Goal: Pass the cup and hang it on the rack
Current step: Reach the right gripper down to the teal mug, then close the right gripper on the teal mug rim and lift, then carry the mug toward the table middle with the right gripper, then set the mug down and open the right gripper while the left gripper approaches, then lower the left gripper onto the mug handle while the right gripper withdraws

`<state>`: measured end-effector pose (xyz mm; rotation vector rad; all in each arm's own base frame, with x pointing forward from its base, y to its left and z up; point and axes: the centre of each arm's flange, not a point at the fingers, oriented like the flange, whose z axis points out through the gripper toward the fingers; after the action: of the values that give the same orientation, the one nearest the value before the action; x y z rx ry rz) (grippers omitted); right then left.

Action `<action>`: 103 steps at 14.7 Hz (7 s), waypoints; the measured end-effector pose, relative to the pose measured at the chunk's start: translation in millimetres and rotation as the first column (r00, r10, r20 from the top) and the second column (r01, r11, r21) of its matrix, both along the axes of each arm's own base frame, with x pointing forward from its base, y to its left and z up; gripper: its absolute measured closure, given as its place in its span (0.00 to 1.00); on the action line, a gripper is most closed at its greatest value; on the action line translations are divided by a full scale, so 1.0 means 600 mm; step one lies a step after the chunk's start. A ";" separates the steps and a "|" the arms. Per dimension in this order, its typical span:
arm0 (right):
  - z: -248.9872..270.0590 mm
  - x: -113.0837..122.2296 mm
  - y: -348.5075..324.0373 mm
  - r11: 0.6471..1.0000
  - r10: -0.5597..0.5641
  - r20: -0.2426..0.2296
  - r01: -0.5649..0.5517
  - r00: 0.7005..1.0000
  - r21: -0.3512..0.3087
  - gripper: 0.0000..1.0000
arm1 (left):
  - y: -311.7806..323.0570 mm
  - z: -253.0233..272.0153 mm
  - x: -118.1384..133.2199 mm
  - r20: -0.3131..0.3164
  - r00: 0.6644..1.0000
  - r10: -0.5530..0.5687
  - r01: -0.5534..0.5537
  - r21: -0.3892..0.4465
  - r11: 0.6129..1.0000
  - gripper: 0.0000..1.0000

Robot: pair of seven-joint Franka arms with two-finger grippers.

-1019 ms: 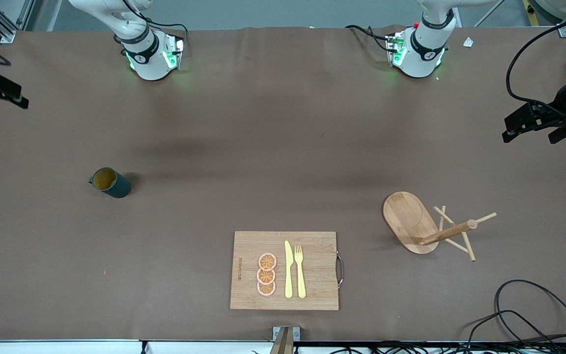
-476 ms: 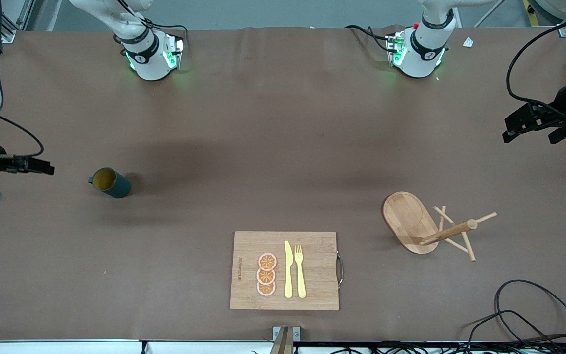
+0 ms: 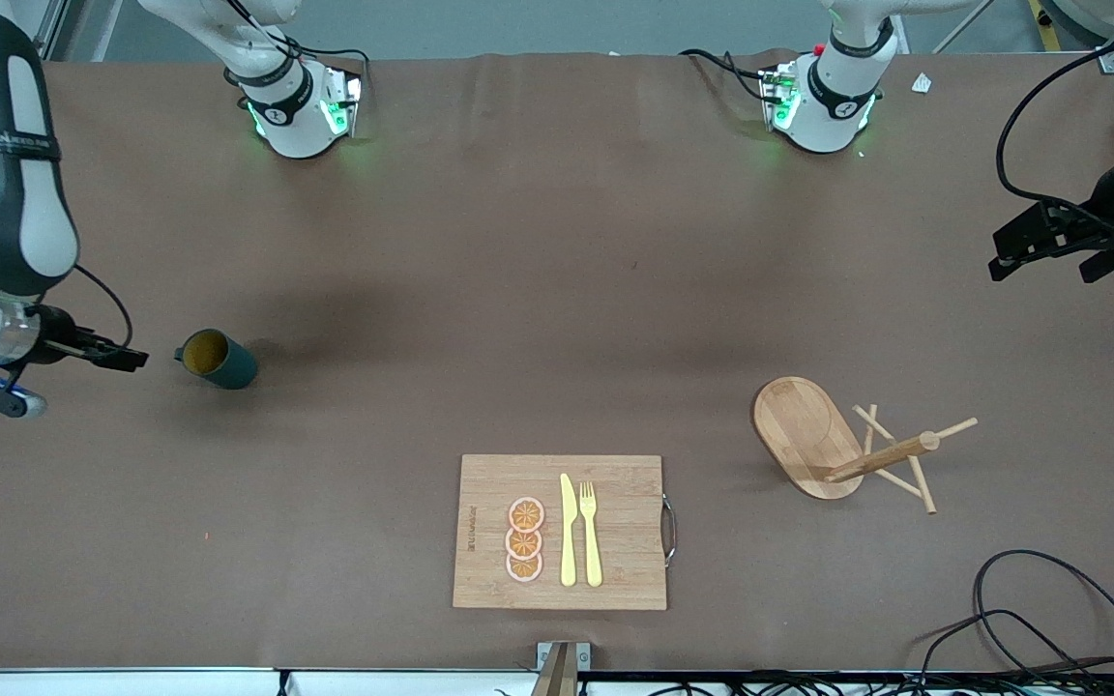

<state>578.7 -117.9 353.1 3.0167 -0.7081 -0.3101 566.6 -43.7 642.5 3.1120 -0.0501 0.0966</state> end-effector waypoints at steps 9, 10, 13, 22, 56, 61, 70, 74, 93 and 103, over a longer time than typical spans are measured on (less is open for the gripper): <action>-0.112 -0.059 0.017 1.000 -0.022 0.060 0.023 0.998 -0.014 0.00 | 0.000 0.000 0.000 0.000 1.000 0.000 0.000 0.000 1.000 0.00; -0.125 -0.067 0.019 1.000 -0.021 0.060 0.022 0.998 -0.014 0.00 | 0.000 0.000 0.000 0.000 1.000 0.000 0.000 0.000 1.000 0.00; -0.154 -0.087 0.022 1.000 -0.021 0.072 0.022 0.997 -0.016 0.02 | 0.000 0.000 0.000 0.000 1.000 0.000 0.000 0.000 1.000 0.00; -0.177 -0.106 0.031 0.998 -0.067 0.056 0.066 0.996 0.020 0.82 | 0.000 0.000 0.000 0.000 1.000 0.000 0.000 0.000 1.000 0.00; -0.133 -0.224 1.042 0.534 -0.846 0.048 0.841 0.532 0.087 0.95 | 0.004 -0.004 0.003 -0.004 1.000 0.004 -0.004 0.000 1.000 0.00; -0.164 -0.237 1.061 0.483 -0.875 0.042 0.870 0.482 0.101 0.95 | 0.004 -0.018 0.011 -0.019 1.000 0.004 -0.004 0.000 1.000 0.00; -0.164 -0.241 1.066 0.456 -0.890 0.038 0.885 0.455 0.097 0.95 | 0.001 -0.024 0.016 -0.025 1.000 0.008 -0.008 -0.001 1.000 0.00; -0.166 -0.253 1.076 0.478 -0.878 0.041 0.873 0.476 0.099 0.82 | -0.013 -0.028 0.017 -0.032 0.996 0.085 -0.085 -0.004 0.996 0.00; 0.168 -0.005 0.568 0.990 -0.139 0.044 0.138 0.989 0.042 0.00 | -0.402 -0.078 -0.077 0.029 0.855 0.518 -0.518 0.096 0.850 0.00; 0.267 0.031 0.189 0.932 0.347 0.098 -0.354 0.933 0.072 0.00 | -0.805 -0.377 -0.268 0.368 0.747 0.553 -0.647 0.215 0.731 0.00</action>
<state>597.2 -4.6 513.1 3.1736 -0.1484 -0.2073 405.6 -526.8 416.2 3.2515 1.0725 0.6027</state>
